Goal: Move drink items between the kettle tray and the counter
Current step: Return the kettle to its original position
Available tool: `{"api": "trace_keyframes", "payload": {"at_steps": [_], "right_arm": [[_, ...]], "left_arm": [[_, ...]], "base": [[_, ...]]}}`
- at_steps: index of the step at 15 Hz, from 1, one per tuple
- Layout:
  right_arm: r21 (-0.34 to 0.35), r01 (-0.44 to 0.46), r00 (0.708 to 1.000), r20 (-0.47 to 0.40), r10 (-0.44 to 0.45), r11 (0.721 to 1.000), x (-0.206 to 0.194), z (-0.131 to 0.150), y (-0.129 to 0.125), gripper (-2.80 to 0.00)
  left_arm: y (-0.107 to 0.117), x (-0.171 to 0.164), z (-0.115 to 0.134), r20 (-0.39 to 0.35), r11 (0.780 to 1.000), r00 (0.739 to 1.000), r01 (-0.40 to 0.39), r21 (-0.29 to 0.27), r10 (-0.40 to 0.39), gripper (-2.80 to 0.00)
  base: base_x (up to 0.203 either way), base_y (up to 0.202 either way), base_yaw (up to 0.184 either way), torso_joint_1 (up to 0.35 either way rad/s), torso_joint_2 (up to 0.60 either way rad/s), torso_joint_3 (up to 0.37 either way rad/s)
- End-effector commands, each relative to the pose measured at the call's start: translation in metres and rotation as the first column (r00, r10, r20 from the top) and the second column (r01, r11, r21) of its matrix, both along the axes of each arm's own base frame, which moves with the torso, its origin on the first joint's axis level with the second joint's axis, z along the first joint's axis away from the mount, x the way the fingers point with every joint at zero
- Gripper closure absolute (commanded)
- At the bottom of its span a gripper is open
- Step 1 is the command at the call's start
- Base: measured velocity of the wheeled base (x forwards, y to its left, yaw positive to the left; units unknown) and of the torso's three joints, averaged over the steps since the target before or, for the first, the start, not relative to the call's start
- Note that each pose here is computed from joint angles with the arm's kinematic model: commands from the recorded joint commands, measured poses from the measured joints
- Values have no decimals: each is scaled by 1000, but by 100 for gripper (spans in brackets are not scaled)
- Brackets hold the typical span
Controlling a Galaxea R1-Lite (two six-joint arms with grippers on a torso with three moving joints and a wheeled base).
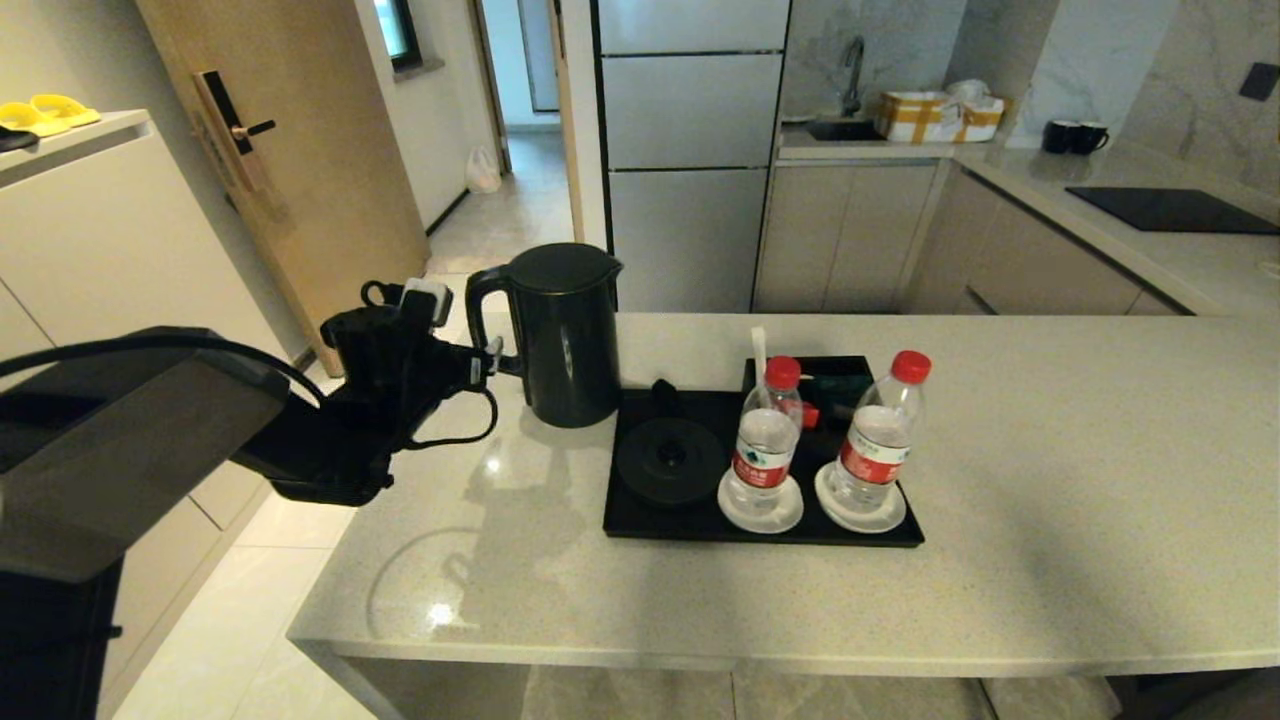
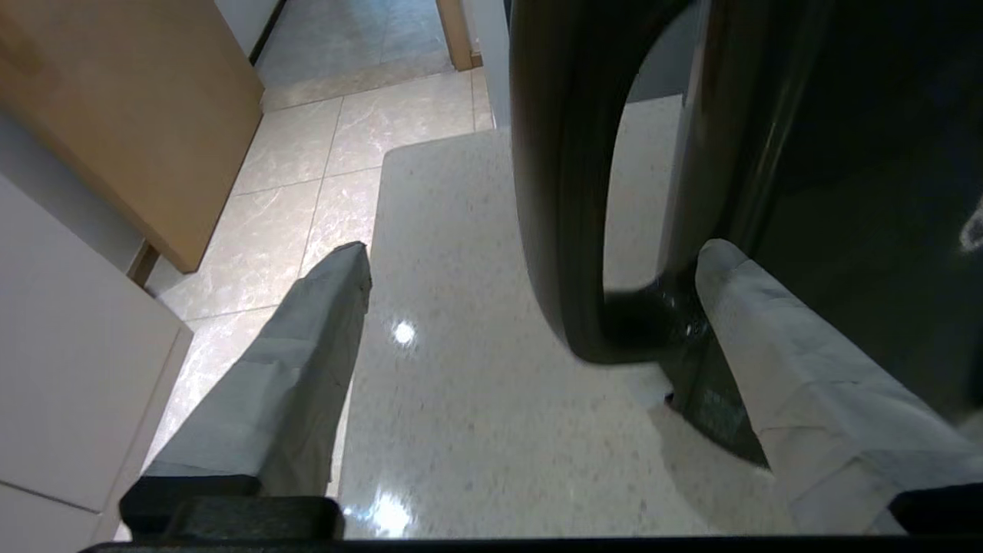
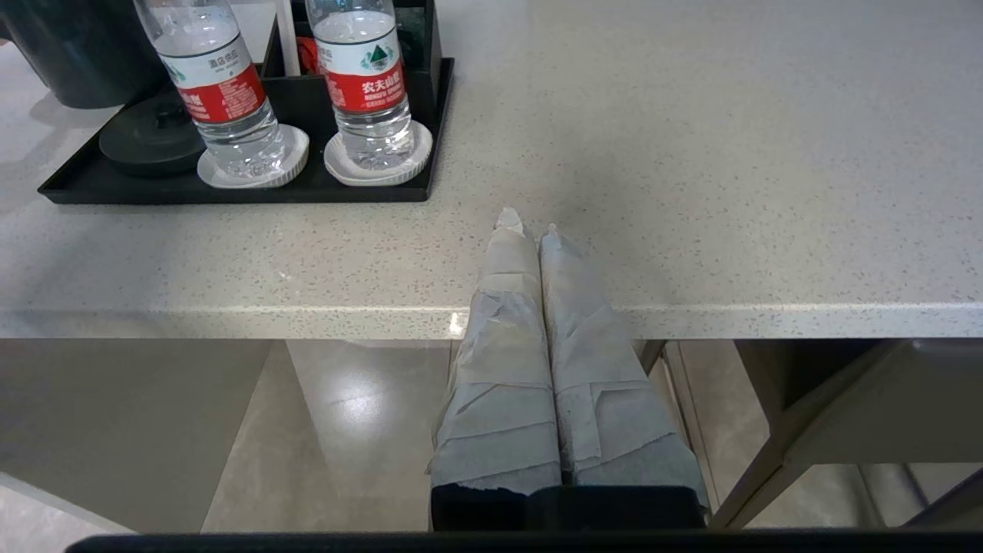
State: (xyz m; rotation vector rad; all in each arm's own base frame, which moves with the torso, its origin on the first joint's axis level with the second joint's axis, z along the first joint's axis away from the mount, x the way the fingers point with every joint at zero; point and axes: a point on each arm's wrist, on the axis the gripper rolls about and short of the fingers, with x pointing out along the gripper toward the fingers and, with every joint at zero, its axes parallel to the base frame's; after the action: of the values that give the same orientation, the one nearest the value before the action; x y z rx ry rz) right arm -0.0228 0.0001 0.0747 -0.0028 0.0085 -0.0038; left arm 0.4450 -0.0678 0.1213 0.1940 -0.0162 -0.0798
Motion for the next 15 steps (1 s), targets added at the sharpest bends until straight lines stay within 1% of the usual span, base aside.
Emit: {"api": "trace_keyframes", "payload": {"at_steps": [1,2,4,6,8,9,11,15], "right_arm": [[0,-1,1000,1,1,1000,0,0,0,0],[0,0,1000,1,0,1000,0,0,0,0],[0,-1,1000,1,1,1000,0,0,0,0],[-1,1,1000,2,-1,1000,0,0,0,0],[0,1,1000,2,-1,1000,0,0,0,0],[0,-1,1000,1,1,1000,0,0,0,0],[0,1,1000,1,-1,1000,0,0,0,0],[0,-2,1000,1,2,1000,0,0,0,0]], "left_arm": [[-2,11,1,15,1000,1000,-2,-3,2,-280],[-3,17,0,20,1000,1000,-4,-3,4,-280],[-4,24,-3,5,1000,1000,-7,-1,7,-280],[-4,24,-4,3,1000,1000,-7,-1,7,-280],[-6,39,-7,10,1000,1000,-8,-2,8,-280],[-6,42,-11,-1,1000,1000,-9,0,9,-280],[-8,51,-8,8,1000,1000,-9,-2,9,-280],[-9,60,-12,-1,1000,1000,-10,0,10,-280]], "base": [[0,0,0,0,0,0],[0,0,0,0,0,0],[0,0,0,0,0,0],[0,0,0,0,0,0],[0,0,0,0,0,0],[0,0,0,0,0,0],[0,0,0,0,0,0],[0,0,0,0,0,0]]}}
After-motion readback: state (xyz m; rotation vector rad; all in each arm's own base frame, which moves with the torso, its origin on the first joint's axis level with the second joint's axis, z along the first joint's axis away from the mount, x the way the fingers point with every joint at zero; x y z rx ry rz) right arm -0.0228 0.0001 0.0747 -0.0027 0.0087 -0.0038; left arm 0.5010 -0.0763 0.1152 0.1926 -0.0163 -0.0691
